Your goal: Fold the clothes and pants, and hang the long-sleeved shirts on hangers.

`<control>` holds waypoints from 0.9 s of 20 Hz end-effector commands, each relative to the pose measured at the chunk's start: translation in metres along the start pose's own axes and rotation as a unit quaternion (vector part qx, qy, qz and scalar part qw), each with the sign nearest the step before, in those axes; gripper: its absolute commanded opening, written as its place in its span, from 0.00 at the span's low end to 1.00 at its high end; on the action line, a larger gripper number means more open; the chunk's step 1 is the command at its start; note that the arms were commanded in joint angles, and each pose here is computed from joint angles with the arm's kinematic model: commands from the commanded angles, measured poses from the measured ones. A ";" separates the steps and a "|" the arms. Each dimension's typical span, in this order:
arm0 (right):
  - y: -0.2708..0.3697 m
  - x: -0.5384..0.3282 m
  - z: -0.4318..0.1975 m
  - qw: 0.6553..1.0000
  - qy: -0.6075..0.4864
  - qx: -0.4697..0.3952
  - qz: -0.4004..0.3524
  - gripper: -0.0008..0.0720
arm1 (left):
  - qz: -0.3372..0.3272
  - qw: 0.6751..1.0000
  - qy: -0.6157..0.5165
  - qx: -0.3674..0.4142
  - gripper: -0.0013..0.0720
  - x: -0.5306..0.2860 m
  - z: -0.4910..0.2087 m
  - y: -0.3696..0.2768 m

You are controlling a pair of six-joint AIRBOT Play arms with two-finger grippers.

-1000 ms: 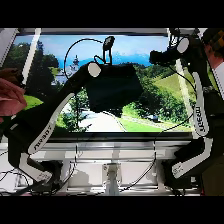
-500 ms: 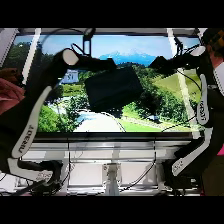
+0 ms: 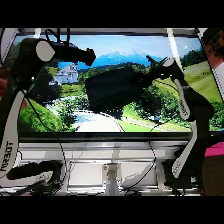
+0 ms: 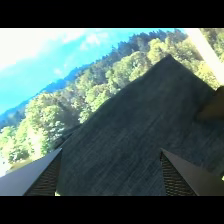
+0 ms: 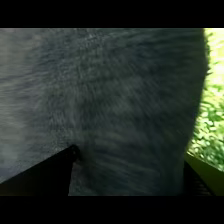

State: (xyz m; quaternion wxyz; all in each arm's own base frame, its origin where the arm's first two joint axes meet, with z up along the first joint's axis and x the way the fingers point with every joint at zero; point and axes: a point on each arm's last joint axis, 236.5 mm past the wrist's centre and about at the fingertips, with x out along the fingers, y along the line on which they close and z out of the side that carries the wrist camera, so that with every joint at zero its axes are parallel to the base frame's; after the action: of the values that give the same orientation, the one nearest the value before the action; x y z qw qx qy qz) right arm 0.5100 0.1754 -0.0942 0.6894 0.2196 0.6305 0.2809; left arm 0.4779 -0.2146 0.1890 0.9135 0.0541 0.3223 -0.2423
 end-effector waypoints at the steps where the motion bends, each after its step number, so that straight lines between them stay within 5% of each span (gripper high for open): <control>1: -0.001 0.039 -0.021 0.999 0.043 0.018 -0.026 0.94 | 0.012 1.000 -0.002 0.009 0.97 -0.006 0.001 0.006; 4: 0.035 0.054 -0.027 0.998 0.056 0.021 0.035 0.89 | 0.012 1.000 -0.002 0.009 0.97 -0.006 0.001 0.006; 5: 0.046 0.058 -0.028 0.997 0.058 0.008 0.054 0.79 | 0.012 1.000 -0.002 0.009 0.97 -0.006 0.001 0.006; 9: 0.090 0.059 -0.019 0.990 0.029 -0.037 0.130 0.06 | 0.013 1.000 -0.002 0.009 0.97 -0.006 0.001 0.006; 14: 0.106 0.003 0.009 0.989 -0.025 -0.075 0.126 0.06 | 0.012 1.000 -0.002 0.009 0.97 -0.006 0.001 0.006; 18: 0.063 -0.113 0.053 0.983 -0.150 -0.102 -0.019 0.06 | 0.012 1.000 -0.002 0.009 0.97 -0.006 0.001 0.006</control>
State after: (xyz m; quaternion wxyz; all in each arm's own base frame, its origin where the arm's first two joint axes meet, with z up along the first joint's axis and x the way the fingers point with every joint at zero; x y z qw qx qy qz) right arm 0.5236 0.2165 -0.0026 0.7259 0.2201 0.5365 0.3698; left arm 0.4776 -0.2078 0.1927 0.9162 0.0656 0.3184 -0.2342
